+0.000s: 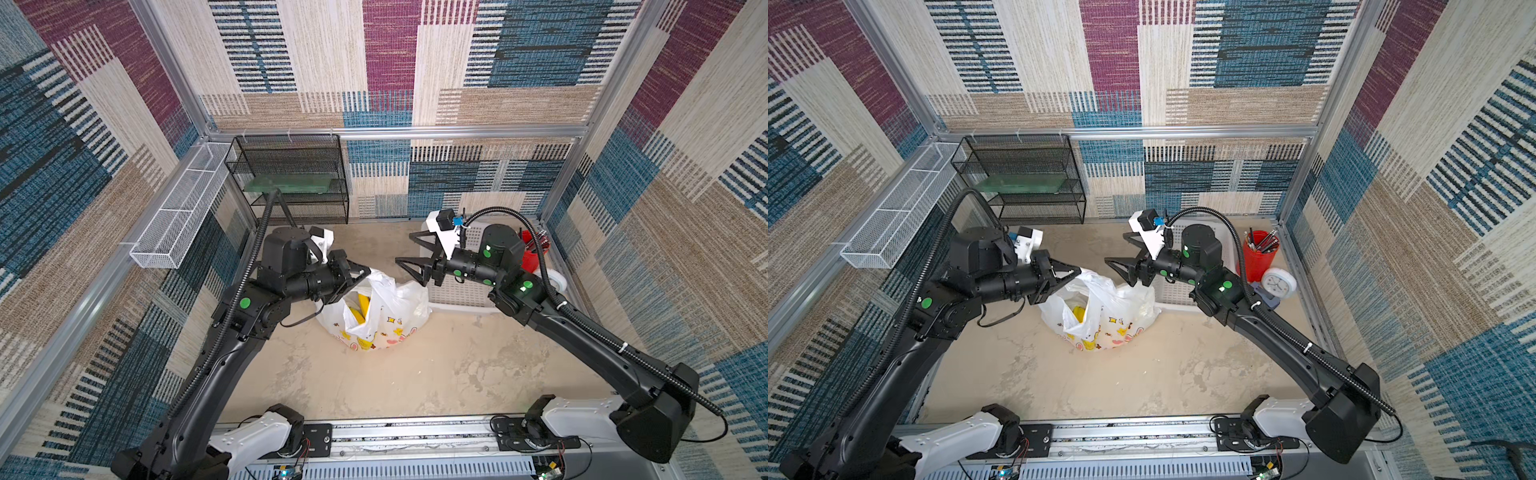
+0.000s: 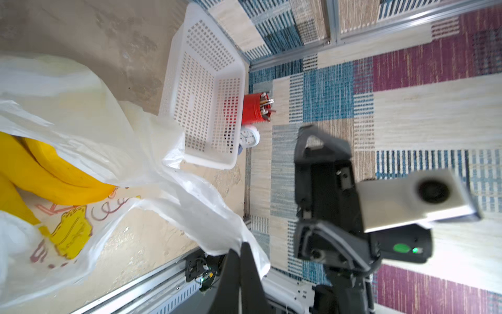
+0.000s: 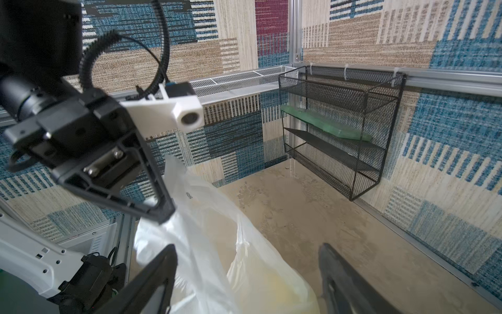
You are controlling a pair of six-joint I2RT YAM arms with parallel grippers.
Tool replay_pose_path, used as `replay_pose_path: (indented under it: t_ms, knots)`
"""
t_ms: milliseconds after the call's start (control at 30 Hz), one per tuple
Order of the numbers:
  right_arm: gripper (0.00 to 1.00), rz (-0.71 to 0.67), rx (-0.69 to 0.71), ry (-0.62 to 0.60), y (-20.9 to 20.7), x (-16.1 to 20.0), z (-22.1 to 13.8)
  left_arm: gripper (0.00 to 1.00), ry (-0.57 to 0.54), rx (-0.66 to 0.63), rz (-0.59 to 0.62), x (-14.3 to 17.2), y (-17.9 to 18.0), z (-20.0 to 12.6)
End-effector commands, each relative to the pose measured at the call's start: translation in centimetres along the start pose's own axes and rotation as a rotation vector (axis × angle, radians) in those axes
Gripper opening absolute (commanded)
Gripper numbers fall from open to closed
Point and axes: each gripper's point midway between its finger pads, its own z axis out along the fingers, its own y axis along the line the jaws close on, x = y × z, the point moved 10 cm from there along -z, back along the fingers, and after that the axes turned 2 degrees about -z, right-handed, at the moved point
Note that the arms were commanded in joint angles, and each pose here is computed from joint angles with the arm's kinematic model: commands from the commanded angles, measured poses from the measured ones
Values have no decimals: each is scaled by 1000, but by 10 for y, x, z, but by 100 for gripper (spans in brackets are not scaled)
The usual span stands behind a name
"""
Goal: Place the banana into a plastic bag & tie a knot
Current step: Adjust the plastic bag at the center of the board.
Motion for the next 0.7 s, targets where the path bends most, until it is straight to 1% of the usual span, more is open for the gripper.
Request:
replay_pose_path:
  t_ms: [0, 233, 367, 467, 667]
  knots:
    - [82, -9, -83, 37, 0, -3, 12, 0, 50, -6, 80, 15, 10, -3]
    - [81, -106, -217, 94, 22, 3, 47, 0, -6, -70, 68, 41, 40, -9]
    - [81, -164, -290, 130, 41, 5, 65, 0, -35, -86, 33, 54, 59, -12]
    - [81, -185, -334, 165, 55, 10, 77, 0, -44, -83, 27, 59, 65, -15]
    - [74, -183, -379, 202, 70, 18, 93, 0, -89, -61, 57, 67, 72, -29]
